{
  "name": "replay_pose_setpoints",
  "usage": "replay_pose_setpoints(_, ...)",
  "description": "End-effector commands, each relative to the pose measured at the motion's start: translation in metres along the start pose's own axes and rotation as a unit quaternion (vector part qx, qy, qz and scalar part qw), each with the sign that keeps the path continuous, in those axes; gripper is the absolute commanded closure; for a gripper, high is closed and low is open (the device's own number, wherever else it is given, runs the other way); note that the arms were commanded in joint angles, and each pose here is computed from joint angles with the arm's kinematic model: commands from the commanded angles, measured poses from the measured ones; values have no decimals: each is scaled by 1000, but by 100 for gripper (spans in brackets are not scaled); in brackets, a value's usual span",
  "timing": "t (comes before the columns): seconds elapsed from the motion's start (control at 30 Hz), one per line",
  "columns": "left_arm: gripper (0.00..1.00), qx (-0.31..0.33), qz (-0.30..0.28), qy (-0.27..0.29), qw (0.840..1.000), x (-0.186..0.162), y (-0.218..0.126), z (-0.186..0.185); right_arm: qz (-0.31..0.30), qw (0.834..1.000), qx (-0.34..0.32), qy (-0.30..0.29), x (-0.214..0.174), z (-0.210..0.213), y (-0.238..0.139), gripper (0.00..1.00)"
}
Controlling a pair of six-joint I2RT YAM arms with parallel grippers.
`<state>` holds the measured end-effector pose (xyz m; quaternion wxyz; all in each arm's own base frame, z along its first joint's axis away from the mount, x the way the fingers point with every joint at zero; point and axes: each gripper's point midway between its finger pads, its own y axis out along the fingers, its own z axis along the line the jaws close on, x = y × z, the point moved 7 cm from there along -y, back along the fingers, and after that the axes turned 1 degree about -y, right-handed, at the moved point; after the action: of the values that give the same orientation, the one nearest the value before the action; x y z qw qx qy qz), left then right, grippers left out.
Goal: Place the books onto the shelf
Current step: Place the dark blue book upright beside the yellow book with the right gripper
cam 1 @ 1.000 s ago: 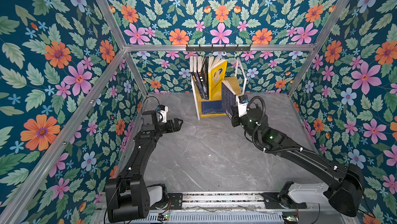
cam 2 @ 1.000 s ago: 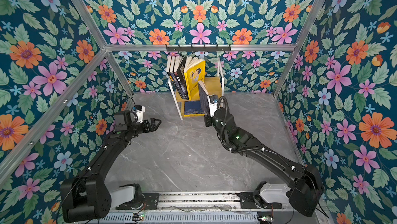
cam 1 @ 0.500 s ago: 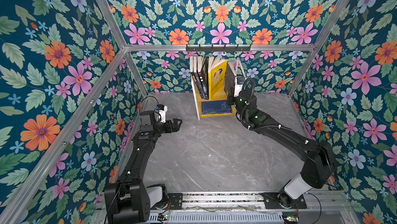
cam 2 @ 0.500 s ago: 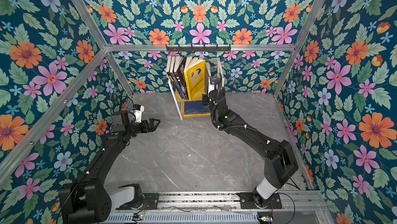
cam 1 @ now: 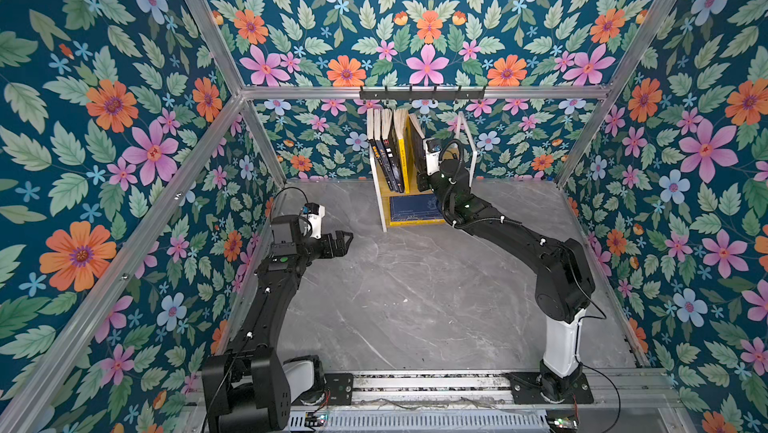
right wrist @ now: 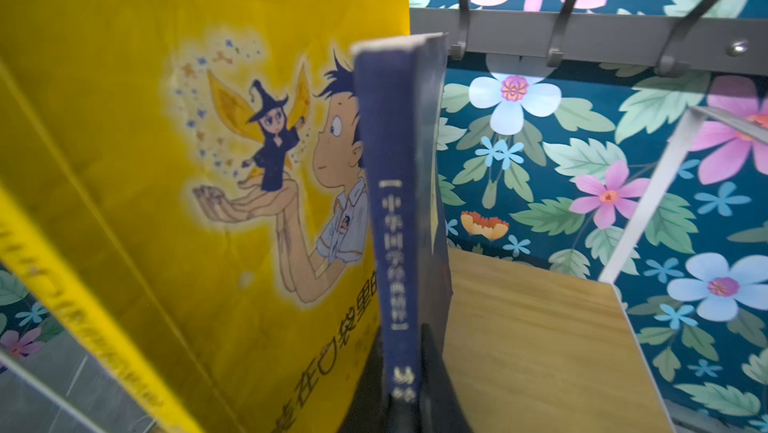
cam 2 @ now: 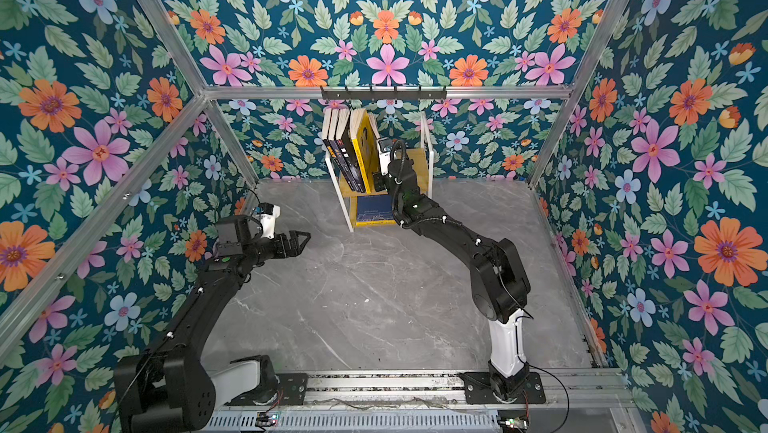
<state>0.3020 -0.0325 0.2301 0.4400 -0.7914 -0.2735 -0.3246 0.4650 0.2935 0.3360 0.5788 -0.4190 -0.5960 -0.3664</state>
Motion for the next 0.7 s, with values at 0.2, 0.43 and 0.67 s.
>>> replay_pose_setpoints(0.2, 0, -5, -4, 6, 1000, 3, 0, -1, 0, 997, 63, -41, -2, 15, 13, 100)
replay_pose_setpoints(0.43, 0, -5, -4, 3, 1000, 3, 0, -1, 10, 995, 74, -59, -1, 18, 19, 100)
replay_pose_setpoints(0.67, 0, -6, -4, 4, 1000, 3, 0, -1, 10, 991, 112, -75, -7, 24, 4, 100)
